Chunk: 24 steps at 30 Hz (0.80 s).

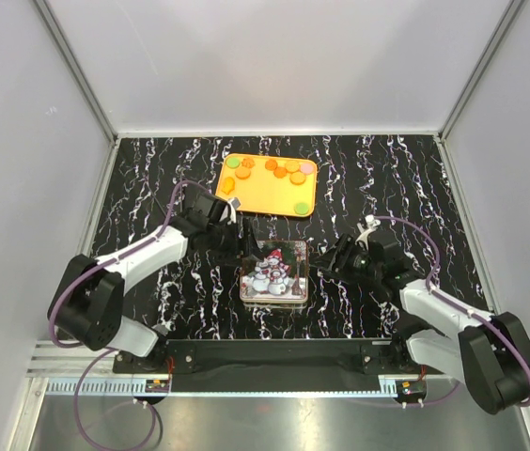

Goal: Pack the cookies

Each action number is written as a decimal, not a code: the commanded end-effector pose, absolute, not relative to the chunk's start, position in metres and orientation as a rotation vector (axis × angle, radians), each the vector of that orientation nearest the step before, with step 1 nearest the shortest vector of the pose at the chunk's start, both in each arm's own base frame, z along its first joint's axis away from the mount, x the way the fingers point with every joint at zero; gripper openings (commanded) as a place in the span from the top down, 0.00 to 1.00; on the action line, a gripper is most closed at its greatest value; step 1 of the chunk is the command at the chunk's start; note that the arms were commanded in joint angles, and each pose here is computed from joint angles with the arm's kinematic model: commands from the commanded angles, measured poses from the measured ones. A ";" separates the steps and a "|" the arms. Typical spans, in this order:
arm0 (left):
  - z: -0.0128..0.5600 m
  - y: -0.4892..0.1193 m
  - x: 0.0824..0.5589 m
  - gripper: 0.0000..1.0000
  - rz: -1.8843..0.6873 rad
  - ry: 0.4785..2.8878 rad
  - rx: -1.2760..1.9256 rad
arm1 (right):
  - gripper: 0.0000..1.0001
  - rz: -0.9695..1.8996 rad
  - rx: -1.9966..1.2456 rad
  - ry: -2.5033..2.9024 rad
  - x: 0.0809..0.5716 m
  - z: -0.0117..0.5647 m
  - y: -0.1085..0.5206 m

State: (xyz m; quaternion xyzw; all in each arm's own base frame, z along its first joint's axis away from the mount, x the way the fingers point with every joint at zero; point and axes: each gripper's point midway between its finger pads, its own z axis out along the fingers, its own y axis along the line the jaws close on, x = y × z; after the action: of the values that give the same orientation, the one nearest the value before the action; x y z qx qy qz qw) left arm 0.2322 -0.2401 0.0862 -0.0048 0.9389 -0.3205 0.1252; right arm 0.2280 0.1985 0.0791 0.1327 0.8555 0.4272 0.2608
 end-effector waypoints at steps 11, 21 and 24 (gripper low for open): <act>0.092 -0.245 0.242 0.23 -0.870 2.730 0.036 | 0.35 1.125 0.257 2.286 0.241 0.092 0.219; 0.096 -0.250 0.244 0.23 -0.850 2.736 0.052 | 0.34 1.124 0.231 2.301 0.241 0.090 0.228; 0.097 -0.250 0.244 0.23 -0.843 2.738 0.058 | 0.35 1.126 0.229 2.305 0.243 0.089 0.230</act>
State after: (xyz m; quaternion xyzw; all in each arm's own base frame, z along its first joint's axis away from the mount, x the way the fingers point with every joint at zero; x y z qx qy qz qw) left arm 0.2330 -0.2448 0.0849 0.0084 0.9501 -0.2895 0.1157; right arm 0.2267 0.2221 0.0719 0.0984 0.8713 0.4130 0.2462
